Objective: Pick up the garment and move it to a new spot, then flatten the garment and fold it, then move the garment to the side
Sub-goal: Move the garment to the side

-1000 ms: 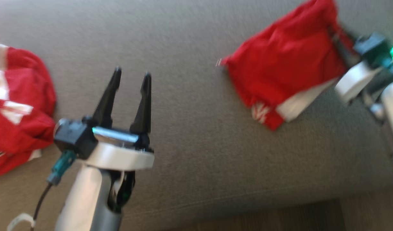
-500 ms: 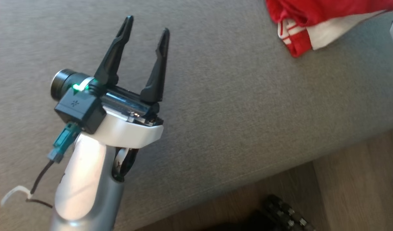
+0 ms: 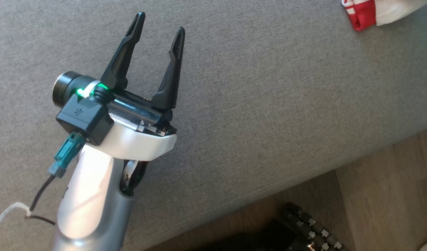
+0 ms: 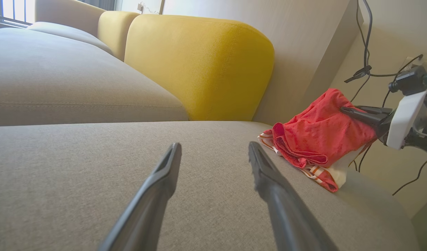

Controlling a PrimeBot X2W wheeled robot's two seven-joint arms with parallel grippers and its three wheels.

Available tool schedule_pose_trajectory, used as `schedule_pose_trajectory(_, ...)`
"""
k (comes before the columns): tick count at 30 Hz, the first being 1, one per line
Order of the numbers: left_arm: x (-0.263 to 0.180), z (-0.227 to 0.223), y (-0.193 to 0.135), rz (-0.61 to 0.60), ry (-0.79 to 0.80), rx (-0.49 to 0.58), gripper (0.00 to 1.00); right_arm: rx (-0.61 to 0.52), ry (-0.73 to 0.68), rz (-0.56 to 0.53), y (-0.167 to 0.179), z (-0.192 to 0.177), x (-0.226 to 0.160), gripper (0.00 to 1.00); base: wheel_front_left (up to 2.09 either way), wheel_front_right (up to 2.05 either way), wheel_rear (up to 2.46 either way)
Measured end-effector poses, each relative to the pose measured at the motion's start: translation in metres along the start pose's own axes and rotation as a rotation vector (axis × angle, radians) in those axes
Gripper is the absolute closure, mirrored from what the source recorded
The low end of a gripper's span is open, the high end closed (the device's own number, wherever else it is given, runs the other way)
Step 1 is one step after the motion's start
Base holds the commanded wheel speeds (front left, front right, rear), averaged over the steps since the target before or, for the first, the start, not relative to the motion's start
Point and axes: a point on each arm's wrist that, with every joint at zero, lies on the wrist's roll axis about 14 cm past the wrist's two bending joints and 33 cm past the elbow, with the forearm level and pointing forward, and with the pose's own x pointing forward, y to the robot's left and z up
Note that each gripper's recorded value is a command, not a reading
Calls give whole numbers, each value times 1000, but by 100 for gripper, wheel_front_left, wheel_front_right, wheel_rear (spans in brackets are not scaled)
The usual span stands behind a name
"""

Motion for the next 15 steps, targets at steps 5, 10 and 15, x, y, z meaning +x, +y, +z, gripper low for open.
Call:
schedule_pose_trajectory(5,-1,4,1,4,-5,7,0,-1,9,12,10,-2,-4,0,0,0,0)
schedule_pose_trajectory(10,-2,13,-1,5,-19,4,0,16,-16,16,12,9,-6,0,0,0,0)
schedule_pose_trajectory(15,-5,27,-4,15,-37,2,0,34,-128,20,11,50,-6,0,0,0,0)
